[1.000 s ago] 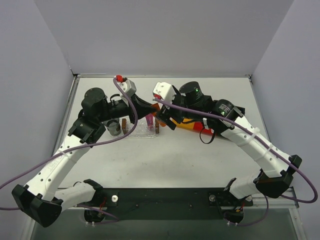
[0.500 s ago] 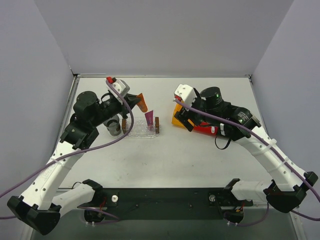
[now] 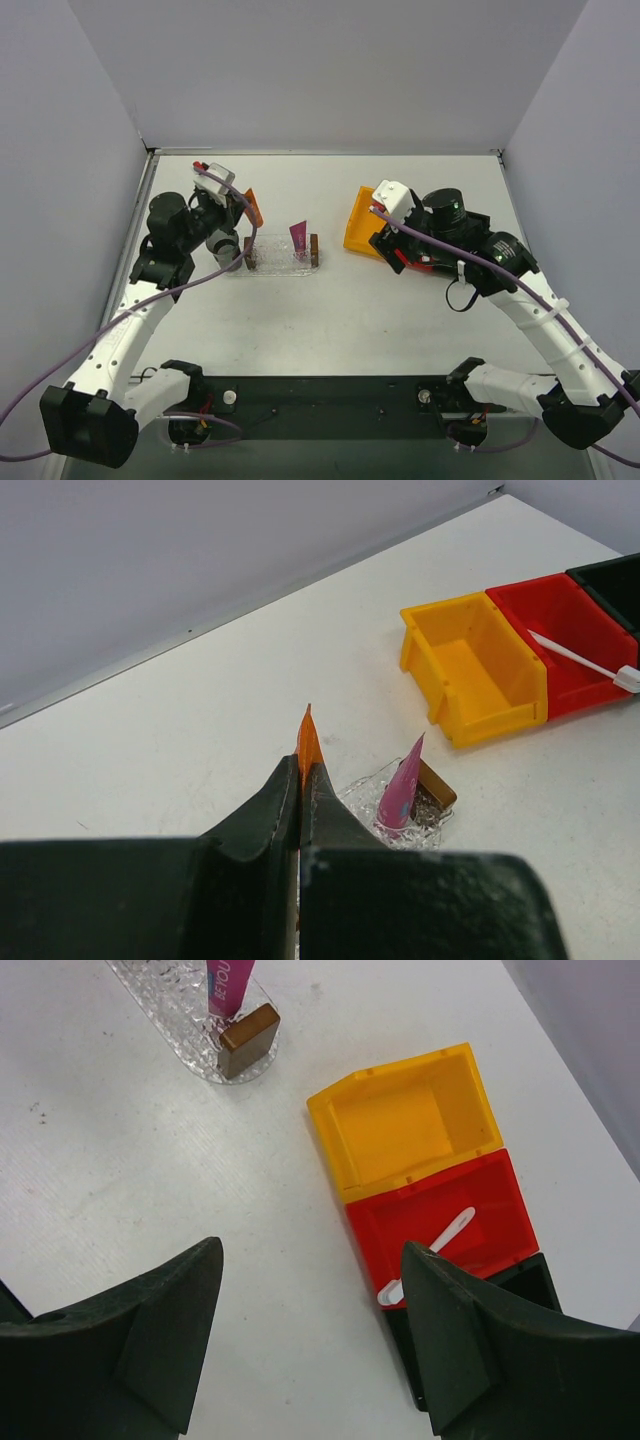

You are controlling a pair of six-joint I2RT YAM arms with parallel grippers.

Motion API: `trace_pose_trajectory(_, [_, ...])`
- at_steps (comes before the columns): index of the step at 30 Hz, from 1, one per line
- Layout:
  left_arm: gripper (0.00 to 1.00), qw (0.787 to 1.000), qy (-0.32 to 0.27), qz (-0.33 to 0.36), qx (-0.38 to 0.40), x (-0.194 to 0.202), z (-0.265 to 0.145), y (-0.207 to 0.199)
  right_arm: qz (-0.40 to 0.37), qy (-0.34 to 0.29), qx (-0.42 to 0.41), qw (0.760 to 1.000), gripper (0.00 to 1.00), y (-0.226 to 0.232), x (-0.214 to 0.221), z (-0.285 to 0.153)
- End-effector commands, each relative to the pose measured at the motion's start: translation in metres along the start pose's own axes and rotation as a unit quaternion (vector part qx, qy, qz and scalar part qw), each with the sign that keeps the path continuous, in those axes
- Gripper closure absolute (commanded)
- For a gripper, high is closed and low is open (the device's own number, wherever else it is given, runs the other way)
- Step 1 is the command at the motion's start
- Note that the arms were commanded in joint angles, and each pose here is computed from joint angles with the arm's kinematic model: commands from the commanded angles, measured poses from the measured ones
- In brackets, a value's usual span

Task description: Prepare toiletry sets of a toothbrush and toothpaste on the tray

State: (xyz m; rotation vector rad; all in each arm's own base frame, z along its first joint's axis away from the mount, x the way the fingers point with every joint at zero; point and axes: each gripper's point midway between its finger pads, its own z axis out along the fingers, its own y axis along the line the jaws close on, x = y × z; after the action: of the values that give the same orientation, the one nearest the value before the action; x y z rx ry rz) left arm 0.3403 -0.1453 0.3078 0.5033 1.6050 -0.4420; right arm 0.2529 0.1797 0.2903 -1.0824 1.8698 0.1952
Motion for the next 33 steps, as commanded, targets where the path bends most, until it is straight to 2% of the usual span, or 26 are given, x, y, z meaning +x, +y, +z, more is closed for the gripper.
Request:
trace_pose_trajectory(1, [1.00, 0.997, -0.072, 0.010, 0.027, -0.027, 0.007, -0.003, 0.013, -0.007, -0.004, 1.000, 0.34, 0.002, 0.004, 0.002])
trace_pose_trajectory(17, [1.00, 0.997, -0.055, -0.014, 0.053, -0.002, 0.023, -0.007, 0.026, 0.005, -0.013, 1.000, 0.36, 0.003, 0.017, 0.013])
trace_pose_trajectory(33, [1.00, 0.995, -0.015, -0.041, 0.085, 0.043, 0.037, -0.019, 0.039, -0.002, -0.008, 0.999, 0.36, -0.001, 0.019, 0.013])
